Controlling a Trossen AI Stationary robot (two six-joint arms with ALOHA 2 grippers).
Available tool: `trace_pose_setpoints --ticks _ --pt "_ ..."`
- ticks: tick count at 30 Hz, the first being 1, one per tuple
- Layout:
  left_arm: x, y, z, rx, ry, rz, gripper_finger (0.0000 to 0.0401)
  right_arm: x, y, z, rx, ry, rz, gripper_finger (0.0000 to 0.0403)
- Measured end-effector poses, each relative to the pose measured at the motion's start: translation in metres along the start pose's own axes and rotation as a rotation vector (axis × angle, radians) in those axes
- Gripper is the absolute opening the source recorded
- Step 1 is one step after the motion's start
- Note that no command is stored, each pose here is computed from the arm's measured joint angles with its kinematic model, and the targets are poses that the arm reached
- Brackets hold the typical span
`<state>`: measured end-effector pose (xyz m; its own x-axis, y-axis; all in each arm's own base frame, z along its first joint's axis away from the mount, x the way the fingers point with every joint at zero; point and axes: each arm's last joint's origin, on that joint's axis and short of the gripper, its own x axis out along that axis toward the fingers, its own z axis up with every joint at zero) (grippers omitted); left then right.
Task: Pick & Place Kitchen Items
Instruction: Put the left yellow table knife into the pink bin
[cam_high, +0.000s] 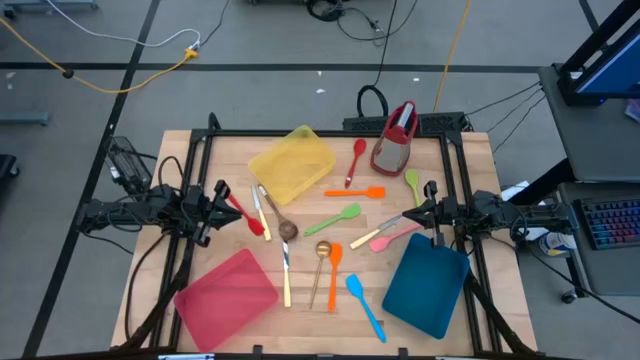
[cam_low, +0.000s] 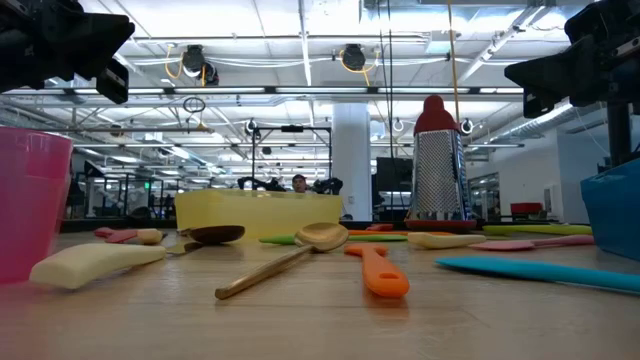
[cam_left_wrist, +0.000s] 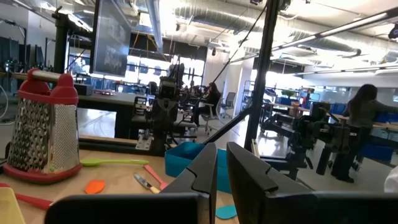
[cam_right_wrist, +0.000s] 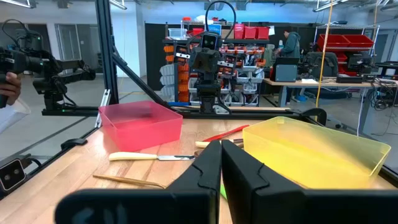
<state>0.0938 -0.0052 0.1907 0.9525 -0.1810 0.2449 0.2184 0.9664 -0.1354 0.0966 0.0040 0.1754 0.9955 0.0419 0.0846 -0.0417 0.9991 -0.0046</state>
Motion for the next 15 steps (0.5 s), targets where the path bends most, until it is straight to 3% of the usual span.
trace_pose_setpoints --ticks 8,12,15 --pt "0.0 0.0003 0.0 0.047 -0.002 0.01 0.0042 0.0 0.0 0.0 0.0 0.0 0.0 0.0009" --pt "-0.0004 0.0045 0.0008 0.156 -0.017 0.158 0.0042 0.0 0.0 0.0 0.0 0.0 0.0 0.0009" --pt "-0.0012 0.008 0.0015 0.173 -0.028 0.285 0.0042 0.0 0.0 0.0 0.0 0.0 0.0 0.0009"
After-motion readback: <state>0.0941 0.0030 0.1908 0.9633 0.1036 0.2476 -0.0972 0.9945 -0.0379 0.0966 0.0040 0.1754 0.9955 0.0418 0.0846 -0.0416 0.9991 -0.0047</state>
